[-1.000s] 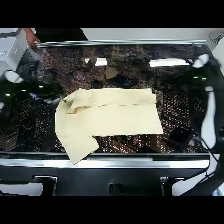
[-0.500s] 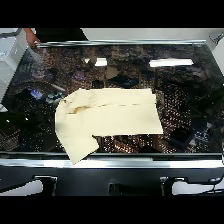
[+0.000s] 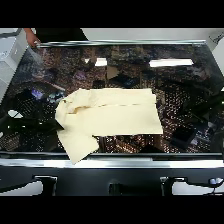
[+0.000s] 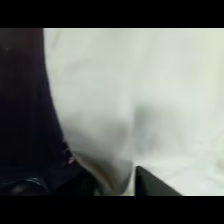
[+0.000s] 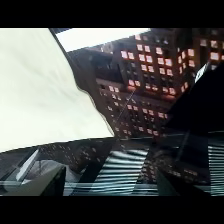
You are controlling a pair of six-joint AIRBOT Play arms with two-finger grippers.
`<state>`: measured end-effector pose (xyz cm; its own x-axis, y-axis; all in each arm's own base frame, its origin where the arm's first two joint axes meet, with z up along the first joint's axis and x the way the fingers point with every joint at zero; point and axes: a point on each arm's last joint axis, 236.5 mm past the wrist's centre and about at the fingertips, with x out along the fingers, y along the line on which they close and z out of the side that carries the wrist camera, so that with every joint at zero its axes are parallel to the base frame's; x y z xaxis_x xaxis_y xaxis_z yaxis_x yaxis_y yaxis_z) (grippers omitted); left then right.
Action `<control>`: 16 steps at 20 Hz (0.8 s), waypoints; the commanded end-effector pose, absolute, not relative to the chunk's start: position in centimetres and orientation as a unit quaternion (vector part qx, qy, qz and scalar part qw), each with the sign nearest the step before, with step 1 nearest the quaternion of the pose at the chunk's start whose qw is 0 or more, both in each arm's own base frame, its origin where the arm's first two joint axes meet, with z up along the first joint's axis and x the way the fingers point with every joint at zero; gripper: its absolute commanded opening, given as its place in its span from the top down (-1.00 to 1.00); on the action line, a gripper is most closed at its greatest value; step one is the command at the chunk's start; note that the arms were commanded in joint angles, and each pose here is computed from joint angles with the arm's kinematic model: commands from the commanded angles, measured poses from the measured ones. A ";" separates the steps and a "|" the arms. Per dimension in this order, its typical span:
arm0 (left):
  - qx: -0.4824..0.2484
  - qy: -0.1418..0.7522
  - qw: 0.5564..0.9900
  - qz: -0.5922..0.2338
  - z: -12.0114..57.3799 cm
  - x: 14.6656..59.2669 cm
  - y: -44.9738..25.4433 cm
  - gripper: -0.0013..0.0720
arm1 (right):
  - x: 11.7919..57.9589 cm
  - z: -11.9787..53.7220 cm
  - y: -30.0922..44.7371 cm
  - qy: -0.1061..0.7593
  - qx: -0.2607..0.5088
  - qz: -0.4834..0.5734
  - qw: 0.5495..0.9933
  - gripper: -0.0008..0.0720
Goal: Fold the clothes and pants, and hang the long-sleeved shirts on hangers.
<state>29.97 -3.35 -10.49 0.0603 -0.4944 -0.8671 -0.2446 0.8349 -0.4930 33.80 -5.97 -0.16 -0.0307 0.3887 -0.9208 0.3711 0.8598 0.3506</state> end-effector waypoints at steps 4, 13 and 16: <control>-0.264 0.673 0.684 -0.096 -10.2 30.6 -3.5 0.88 | 32.2 -3.2 -6.2 0.735 0.259 -0.019 0.626 -0.76; -0.269 0.662 0.694 -0.092 -8.8 31.4 -3.3 0.88 | 30.5 -10.9 2.4 0.771 0.218 0.042 0.597 -0.86; -0.270 0.666 0.689 -0.095 -8.7 31.1 -3.5 0.88 | 32.2 -11.2 4.6 0.751 0.240 0.057 0.612 -0.73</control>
<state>31.31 -3.34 -8.86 0.1020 -0.4847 -0.8687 -0.2256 0.8393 -0.4947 30.79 2.94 -10.03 -0.1856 0.4184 -0.8891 0.3001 0.8857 0.3542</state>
